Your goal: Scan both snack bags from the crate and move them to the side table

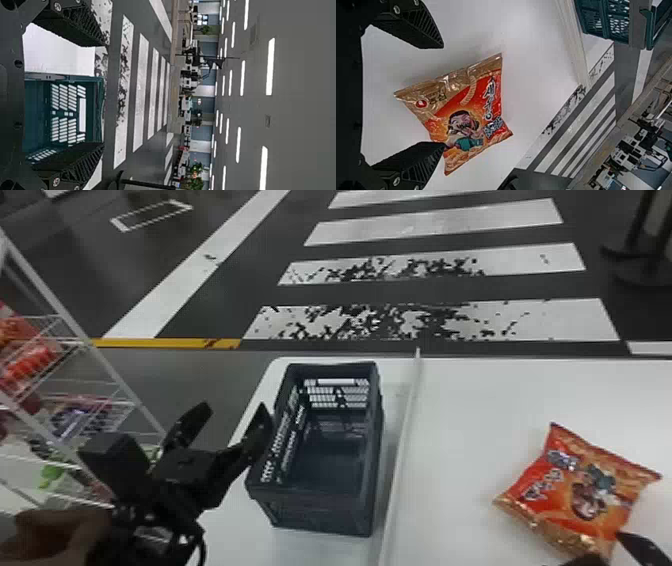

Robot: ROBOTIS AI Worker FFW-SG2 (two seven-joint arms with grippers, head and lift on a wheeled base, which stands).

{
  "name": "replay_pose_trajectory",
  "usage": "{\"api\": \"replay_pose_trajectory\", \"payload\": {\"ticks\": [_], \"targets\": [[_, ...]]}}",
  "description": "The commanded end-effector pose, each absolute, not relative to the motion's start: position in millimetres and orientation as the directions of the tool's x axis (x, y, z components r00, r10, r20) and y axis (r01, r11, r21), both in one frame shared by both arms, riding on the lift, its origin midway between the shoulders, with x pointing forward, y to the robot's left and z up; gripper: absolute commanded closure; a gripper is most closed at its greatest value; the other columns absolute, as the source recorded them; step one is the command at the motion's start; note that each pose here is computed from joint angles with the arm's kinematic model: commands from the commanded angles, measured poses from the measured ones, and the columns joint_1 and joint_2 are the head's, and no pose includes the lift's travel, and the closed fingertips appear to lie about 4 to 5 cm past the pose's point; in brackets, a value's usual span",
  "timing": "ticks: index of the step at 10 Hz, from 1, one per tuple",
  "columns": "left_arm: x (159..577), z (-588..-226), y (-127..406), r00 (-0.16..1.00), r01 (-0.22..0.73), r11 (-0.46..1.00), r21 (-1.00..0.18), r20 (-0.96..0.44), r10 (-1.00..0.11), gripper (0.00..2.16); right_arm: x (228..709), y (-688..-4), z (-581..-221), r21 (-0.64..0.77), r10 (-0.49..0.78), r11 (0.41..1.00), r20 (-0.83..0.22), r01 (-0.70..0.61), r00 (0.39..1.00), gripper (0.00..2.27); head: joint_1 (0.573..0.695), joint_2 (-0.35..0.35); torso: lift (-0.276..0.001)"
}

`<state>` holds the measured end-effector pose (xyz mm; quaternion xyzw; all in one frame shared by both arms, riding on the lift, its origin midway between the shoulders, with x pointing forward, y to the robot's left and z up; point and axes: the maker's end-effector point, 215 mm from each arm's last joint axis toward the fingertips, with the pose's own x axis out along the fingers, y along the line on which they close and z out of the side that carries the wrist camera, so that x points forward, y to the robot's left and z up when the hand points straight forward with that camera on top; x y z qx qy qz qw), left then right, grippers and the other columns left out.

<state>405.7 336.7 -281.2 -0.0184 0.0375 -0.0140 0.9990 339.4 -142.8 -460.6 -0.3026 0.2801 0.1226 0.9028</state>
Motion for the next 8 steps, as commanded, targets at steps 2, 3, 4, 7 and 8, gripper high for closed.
{"api": "replay_pose_trajectory", "payload": {"ticks": [2,3,4,7,8], "targets": [[409,-288,325,0.995,0.047,0.998,-0.042,-0.080,-0.051,0.11,368,-118,-454,-0.468,0.039,0.804,-0.573,-0.366,0.819,0.13,0.695,0.289,-0.095],[409,-289,323,0.995,0.052,0.998,-0.042,-0.082,-0.056,0.11,378,-105,-459,-0.463,0.041,0.805,-0.579,-0.370,0.815,0.12,0.695,0.290,-0.095],[409,-291,322,0.994,0.058,0.997,-0.040,-0.089,-0.062,0.11,388,-93,-472,-0.476,0.040,0.792,-0.583,-0.381,0.811,0.12,0.695,0.297,-0.095],[409,-299,323,0.993,0.069,0.997,-0.042,-0.097,-0.073,0.11,410,-75,-489,-0.555,0.015,0.730,-0.570,-0.398,0.822,0.12,0.695,0.325,-0.095],[408,-303,325,0.993,0.067,0.997,-0.047,-0.094,-0.072,0.11,409,-86,-488,-0.589,-0.036,0.707,-0.582,-0.390,0.812,0.12,0.695,0.329,-0.095]]}}
